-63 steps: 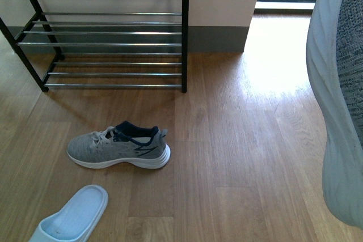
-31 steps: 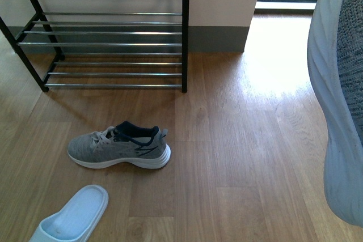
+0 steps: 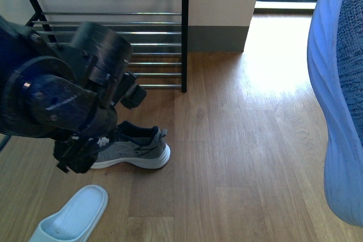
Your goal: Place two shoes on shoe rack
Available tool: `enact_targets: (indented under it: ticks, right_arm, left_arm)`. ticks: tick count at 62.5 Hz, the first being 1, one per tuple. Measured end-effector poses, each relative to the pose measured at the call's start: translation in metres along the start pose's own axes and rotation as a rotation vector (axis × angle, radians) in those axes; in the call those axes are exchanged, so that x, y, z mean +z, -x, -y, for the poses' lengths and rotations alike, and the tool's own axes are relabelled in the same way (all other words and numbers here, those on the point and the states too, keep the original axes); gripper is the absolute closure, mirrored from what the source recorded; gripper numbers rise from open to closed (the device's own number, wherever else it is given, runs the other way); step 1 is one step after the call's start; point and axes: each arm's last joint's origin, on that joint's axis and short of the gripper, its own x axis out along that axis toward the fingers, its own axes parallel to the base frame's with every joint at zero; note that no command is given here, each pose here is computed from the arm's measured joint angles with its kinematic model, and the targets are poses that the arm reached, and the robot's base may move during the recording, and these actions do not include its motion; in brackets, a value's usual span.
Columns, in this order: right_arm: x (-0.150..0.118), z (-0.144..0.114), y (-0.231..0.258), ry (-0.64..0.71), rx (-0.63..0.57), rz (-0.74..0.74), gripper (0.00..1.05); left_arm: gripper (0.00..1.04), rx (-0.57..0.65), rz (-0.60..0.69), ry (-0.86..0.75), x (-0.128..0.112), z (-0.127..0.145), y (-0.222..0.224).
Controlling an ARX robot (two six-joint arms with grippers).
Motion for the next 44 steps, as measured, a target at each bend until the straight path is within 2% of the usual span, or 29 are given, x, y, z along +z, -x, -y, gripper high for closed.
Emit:
enact_targets:
  ticks: [11,28,44]
  right_arm:
    - [0.000,0.000,0.000,0.000,0.000,0.000,1.03]
    - [0.000,0.000,0.000,0.000,0.000,0.000,1.03]
    - [0.000,0.000,0.000,0.000,0.000,0.000,1.03]
  left_arm:
    - [0.09,0.052,-0.017,0.057,-0.005,0.003,-0.041]
    - [0.09,0.114,-0.040,0.062,-0.007,0.005,-0.091]
    - [0.09,0.127,-0.075,0.056,-0.016,0.009,-0.122]
